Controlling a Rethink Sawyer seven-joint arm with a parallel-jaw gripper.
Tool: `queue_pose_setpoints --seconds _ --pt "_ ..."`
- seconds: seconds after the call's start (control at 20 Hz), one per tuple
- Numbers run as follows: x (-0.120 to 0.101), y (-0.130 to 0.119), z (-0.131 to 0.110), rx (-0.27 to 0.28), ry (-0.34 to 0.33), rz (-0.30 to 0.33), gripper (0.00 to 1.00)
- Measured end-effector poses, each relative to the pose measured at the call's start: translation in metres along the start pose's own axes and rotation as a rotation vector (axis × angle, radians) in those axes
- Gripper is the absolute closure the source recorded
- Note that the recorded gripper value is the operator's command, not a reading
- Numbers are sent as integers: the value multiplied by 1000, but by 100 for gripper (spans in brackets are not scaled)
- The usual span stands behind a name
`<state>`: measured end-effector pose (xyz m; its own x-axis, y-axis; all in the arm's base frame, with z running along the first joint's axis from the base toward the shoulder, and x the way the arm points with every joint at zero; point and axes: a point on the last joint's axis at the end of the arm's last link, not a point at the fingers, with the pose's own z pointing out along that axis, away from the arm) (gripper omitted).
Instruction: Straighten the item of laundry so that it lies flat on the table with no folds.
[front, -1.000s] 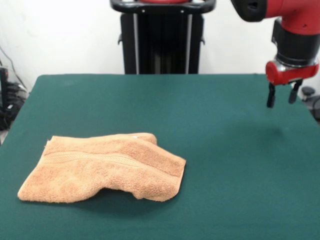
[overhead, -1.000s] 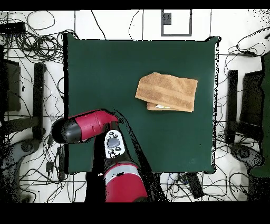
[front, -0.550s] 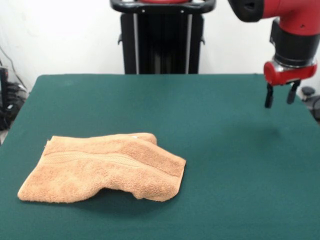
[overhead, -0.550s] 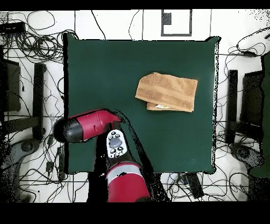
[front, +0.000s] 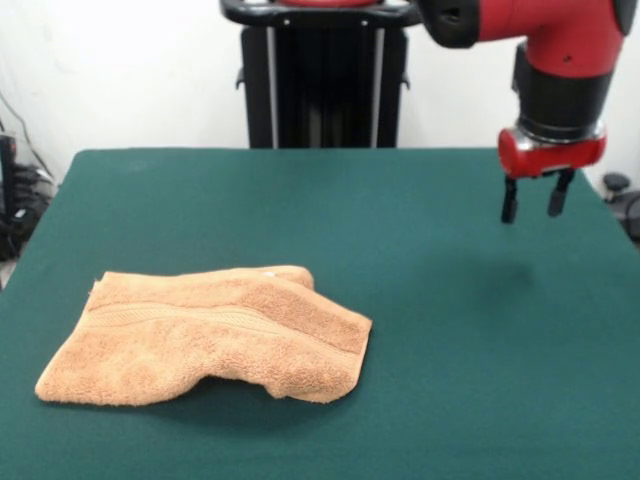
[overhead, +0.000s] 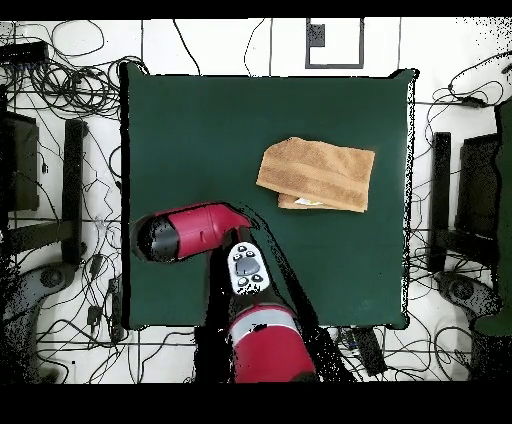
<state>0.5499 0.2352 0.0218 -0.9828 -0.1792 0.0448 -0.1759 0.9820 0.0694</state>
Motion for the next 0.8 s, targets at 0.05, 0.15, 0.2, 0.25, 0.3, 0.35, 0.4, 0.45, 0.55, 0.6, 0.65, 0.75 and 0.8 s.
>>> queue_pose_setpoints --seconds 0.05,0.15,0.2,0.25,0.3,0.35,0.4,0.45,0.55,0.6,0.65,0.75,0.8 --pt "0 -2 0 0 0 4 0" --pt "-2 -11 0 0 0 17 0" --pt "-2 -13 0 0 0 20 0" --pt "-2 -19 0 -1 1 31 0" --pt "-2 -21 0 -1 2 35 0" --pt "-2 -23 0 -2 2 38 0" --pt "-2 -26 -1 -2 3 43 0" --pt "-2 -27 0 -2 4 46 0" --pt "-1 -28 0 -3 3 47 0" --pt "0 -29 0 -3 3 48 0" --pt "1 -29 1 -4 2 47 0" --pt "2 -28 1 -4 1 45 0" --pt "4 -28 2 -3 -1 42 0"
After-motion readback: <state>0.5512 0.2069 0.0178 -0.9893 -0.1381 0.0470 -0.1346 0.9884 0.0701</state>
